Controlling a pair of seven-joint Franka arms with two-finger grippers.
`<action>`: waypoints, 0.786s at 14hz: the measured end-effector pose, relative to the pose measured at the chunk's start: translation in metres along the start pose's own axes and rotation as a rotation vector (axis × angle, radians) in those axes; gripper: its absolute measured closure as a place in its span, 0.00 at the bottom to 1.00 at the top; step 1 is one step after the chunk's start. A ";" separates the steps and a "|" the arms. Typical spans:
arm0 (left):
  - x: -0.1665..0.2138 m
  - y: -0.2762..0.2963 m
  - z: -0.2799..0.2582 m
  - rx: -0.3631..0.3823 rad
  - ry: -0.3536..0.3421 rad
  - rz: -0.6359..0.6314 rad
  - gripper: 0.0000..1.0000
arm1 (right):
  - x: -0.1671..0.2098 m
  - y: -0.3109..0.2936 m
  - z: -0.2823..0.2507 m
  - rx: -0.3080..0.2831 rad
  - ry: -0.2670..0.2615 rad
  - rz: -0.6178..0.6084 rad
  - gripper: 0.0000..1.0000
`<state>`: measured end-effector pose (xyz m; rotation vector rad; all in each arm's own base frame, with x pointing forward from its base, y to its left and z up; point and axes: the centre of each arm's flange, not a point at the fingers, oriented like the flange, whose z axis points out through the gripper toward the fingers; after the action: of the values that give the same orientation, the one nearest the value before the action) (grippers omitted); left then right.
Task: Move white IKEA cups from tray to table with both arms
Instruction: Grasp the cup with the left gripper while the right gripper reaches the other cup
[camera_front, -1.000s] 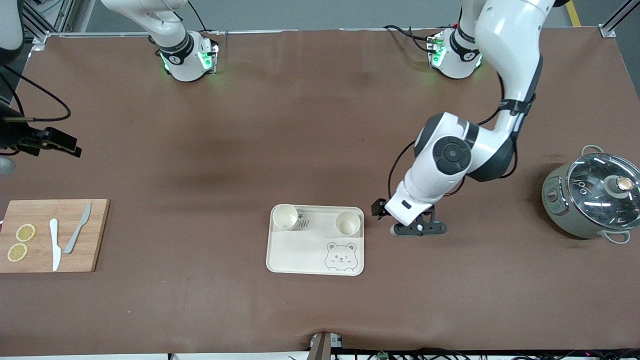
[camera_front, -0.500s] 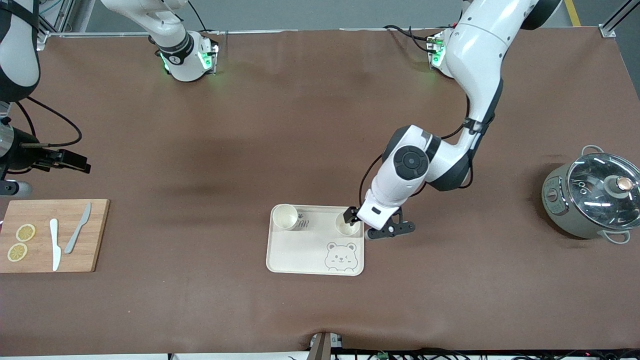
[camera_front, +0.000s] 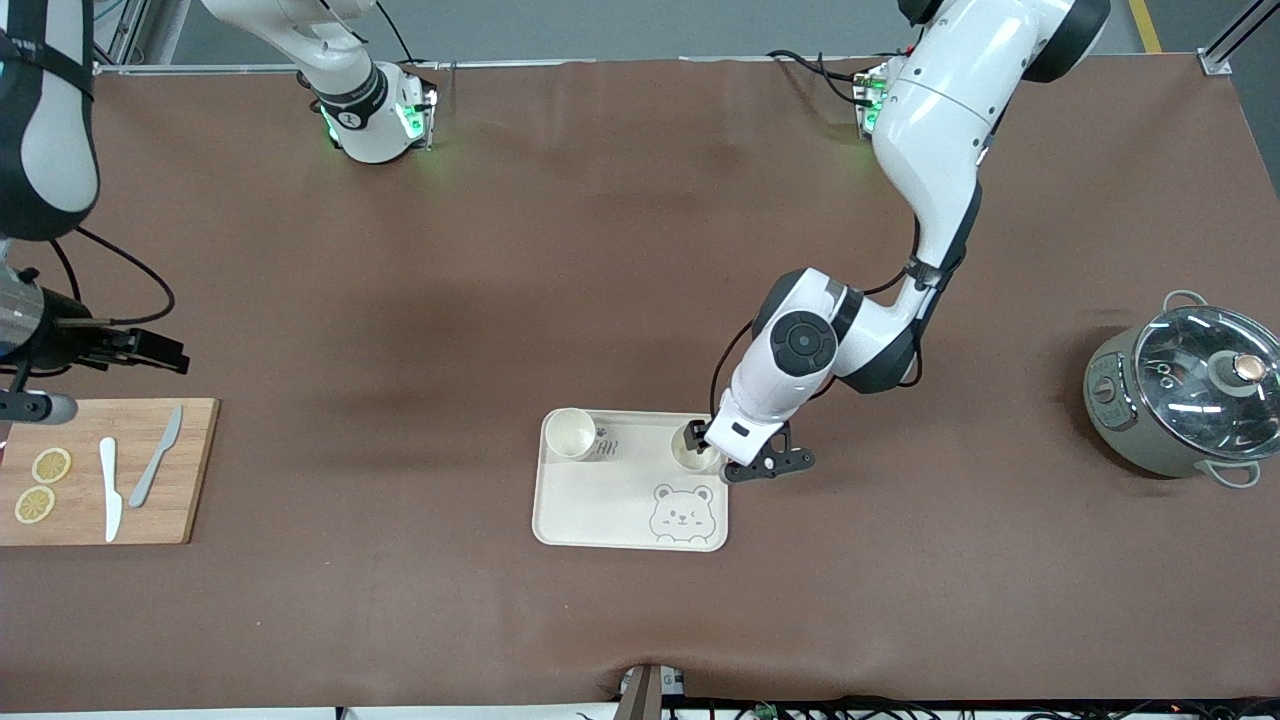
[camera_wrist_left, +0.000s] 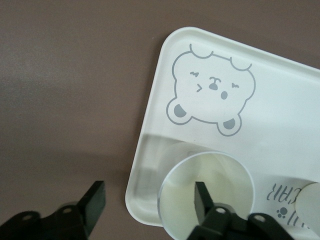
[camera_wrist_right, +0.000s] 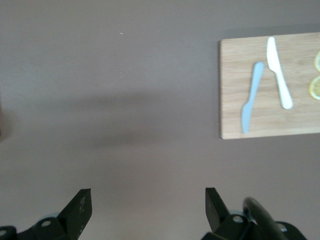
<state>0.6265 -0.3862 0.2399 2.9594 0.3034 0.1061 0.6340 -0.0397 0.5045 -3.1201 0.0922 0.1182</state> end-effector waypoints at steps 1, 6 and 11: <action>-0.001 0.000 0.002 0.002 -0.002 0.001 0.33 | 0.007 -0.005 0.013 0.035 -0.001 0.005 0.00; -0.005 0.000 0.012 0.009 -0.014 0.005 0.87 | 0.038 -0.026 0.088 0.122 -0.056 0.042 0.00; 0.006 0.005 -0.008 0.006 0.022 0.024 0.97 | 0.051 -0.106 0.139 0.099 -0.062 0.154 0.00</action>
<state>0.6330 -0.3883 0.2487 2.9699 0.2722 0.1415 0.6805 0.0659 0.3635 -3.0040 0.3269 0.2059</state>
